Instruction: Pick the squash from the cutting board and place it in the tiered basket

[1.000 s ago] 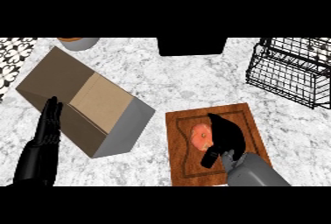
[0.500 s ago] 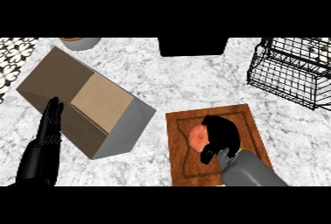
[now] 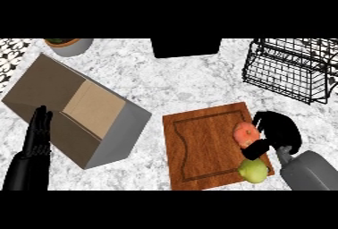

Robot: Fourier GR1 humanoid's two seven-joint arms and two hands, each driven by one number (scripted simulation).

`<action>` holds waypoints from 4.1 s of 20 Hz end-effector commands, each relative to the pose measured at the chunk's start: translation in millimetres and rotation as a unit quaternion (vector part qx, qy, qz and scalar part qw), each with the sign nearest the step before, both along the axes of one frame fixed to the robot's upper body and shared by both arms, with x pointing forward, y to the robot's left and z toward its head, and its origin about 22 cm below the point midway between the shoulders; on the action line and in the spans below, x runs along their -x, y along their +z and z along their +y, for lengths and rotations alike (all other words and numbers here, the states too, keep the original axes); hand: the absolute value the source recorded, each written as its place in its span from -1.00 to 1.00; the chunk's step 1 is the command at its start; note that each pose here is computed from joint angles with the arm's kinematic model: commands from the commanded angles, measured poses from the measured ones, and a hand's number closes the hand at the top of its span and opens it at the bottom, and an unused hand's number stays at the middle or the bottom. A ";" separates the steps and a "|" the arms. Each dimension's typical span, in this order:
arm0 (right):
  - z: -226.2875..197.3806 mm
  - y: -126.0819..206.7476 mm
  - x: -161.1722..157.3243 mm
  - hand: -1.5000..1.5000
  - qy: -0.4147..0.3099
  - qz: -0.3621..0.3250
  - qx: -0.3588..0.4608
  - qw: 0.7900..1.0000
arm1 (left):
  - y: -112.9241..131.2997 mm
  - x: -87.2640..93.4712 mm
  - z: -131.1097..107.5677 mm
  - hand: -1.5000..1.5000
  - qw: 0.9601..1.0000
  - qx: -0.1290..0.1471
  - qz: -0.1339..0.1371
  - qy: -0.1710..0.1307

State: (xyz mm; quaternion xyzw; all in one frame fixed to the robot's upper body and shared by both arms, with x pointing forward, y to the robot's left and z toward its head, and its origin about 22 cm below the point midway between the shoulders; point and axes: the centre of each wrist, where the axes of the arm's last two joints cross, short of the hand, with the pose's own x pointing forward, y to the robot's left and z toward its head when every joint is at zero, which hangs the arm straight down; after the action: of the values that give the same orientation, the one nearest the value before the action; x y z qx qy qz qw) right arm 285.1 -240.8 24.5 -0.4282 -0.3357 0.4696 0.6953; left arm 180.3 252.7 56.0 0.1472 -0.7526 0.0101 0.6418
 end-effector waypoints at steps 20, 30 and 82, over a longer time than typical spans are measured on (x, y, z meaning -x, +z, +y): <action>-194.9 233.9 15.7 1.00 0.016 -0.369 -0.136 0.919 | -57.3 29.1 14.6 0.00 0.980 0.036 0.188 0.059; -218.0 284.2 27.7 1.00 -0.031 -0.386 -0.135 0.912 | -62.2 22.1 8.7 0.00 0.982 0.025 0.186 0.010; -296.6 218.5 -42.0 -1.00 -0.238 -0.527 -0.371 0.727 | -109.4 -28.5 -8.6 0.00 0.978 0.019 0.206 -0.013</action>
State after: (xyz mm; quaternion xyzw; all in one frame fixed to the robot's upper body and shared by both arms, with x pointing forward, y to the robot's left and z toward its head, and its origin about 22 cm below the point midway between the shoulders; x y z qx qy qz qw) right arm 358.8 -499.2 222.2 -0.3342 -0.6899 -0.1135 0.6321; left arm 215.1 238.1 -44.2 0.1163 -0.6150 -0.0166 0.7798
